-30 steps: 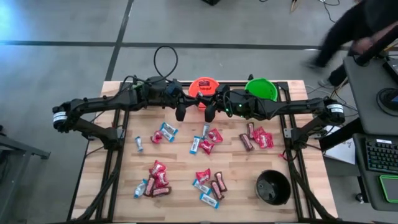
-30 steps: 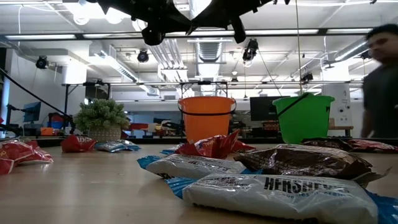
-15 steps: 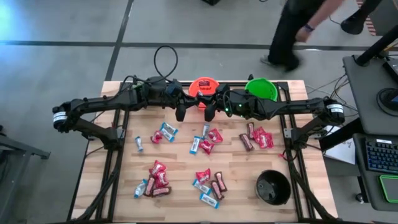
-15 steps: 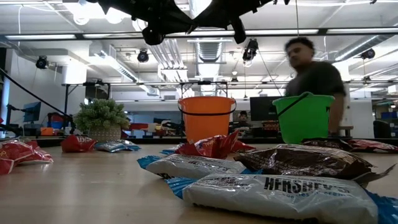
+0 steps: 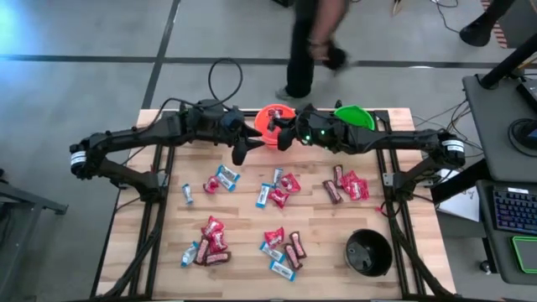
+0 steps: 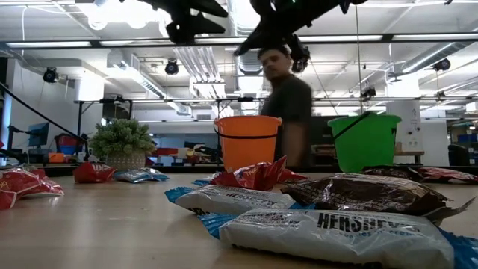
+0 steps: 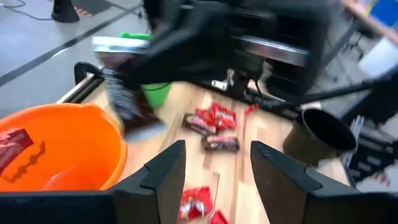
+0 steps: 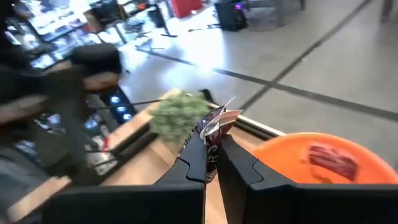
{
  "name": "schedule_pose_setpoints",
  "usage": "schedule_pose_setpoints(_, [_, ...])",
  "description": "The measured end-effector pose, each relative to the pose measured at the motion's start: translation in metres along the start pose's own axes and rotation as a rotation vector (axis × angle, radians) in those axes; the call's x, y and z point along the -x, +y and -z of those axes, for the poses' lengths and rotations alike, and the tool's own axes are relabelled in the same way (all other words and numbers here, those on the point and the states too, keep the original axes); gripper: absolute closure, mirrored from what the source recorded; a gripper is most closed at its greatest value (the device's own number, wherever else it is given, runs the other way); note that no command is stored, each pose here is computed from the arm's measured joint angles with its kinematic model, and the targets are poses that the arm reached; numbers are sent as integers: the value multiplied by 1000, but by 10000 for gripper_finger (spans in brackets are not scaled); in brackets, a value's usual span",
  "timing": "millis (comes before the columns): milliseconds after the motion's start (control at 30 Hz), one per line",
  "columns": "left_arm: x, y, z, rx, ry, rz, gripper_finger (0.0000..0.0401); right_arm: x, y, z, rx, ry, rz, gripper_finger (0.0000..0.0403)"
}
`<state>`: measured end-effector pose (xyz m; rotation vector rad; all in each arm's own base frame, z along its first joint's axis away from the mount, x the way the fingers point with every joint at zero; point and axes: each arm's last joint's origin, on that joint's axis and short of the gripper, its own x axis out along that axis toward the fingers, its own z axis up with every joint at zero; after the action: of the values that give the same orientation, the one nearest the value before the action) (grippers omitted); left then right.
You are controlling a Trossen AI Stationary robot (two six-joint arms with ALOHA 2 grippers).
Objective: Organize candy in baskets
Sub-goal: Put the black chocolate into the green bucket
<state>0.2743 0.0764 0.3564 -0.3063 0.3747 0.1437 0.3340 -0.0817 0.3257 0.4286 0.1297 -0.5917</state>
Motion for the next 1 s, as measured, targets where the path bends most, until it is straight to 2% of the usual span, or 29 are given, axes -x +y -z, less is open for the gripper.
schedule_pose_setpoints(367, [34, -14, -35, -169, 73, -17, 237, 12, -34, -4, 38, 160, 155, 394])
schedule_pose_setpoints(767, [40, -14, -32, -230, 155, -25, 237, 64, -73, -17, 92, 319, 421, 394])
schedule_pose_setpoints(1000, [40, -14, -31, -253, 163, -24, 236, 89, -97, -25, 77, 378, 538, 394])
